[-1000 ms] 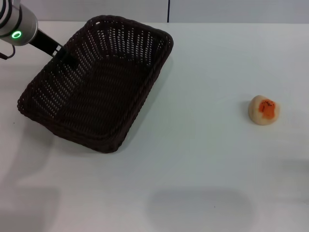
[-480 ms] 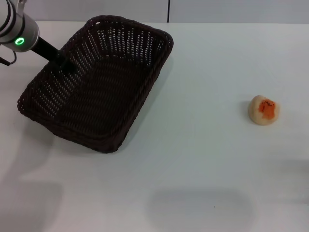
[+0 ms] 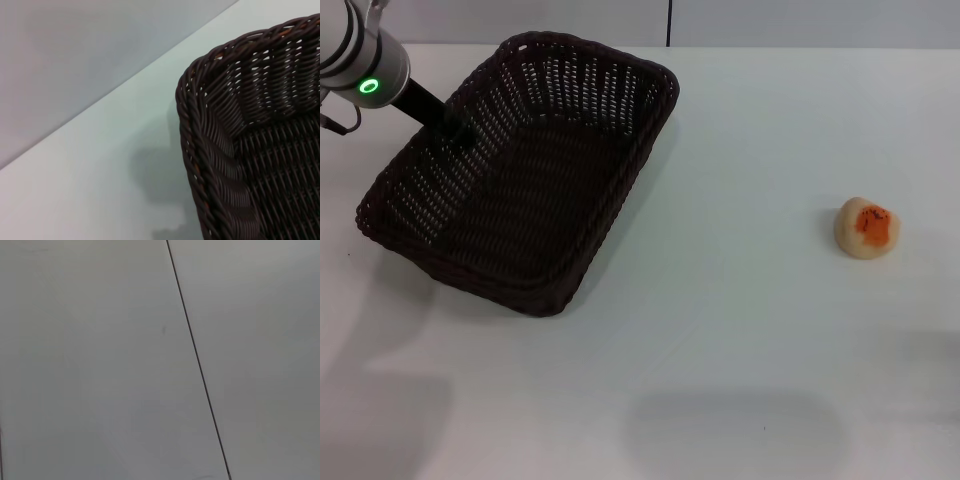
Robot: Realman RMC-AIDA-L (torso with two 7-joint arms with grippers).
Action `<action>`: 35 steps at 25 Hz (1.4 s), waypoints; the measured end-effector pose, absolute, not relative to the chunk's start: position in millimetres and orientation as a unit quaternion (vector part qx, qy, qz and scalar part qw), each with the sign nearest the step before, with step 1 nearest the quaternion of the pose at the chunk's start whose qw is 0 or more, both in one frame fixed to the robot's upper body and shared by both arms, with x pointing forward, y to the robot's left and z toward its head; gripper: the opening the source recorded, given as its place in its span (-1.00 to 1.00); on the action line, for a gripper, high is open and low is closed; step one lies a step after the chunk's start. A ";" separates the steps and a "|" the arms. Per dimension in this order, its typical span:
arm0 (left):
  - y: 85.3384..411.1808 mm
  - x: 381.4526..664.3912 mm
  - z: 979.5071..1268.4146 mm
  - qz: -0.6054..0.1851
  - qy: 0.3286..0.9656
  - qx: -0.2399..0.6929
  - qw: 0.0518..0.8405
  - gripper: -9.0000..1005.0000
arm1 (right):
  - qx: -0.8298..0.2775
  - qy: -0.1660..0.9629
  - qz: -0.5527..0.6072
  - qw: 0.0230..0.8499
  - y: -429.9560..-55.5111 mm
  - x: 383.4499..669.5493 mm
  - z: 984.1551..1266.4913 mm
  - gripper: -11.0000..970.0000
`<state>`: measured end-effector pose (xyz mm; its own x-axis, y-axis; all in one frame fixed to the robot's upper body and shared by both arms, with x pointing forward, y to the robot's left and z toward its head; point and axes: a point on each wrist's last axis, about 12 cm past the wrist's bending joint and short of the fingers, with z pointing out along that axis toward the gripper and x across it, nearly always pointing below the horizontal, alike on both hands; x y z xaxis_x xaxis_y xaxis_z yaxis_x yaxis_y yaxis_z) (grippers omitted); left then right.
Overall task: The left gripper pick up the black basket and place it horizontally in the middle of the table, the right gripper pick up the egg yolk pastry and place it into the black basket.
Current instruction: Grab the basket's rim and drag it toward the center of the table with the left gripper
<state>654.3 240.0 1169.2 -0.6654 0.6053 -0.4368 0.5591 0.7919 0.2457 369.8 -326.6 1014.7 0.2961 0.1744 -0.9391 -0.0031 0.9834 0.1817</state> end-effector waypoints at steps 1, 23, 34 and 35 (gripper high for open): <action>239.1 654.4 1169.6 0.046 0.910 0.323 0.256 0.22 | 0.073 0.591 0.055 0.802 -326.6 369.6 1014.7 0.69; 212.8 644.7 1204.9 0.048 0.838 0.446 0.311 -0.38 | 0.069 0.590 0.063 0.802 -323.8 370.9 1015.1 0.68; 182.3 631.2 1213.4 0.017 0.755 0.571 0.323 -0.52 | 0.069 0.581 0.063 0.809 -324.3 367.4 1017.4 0.68; 180.3 630.1 1213.9 0.013 0.748 0.579 0.324 -0.52 | 0.069 0.580 0.063 0.809 -324.3 367.3 1017.5 0.68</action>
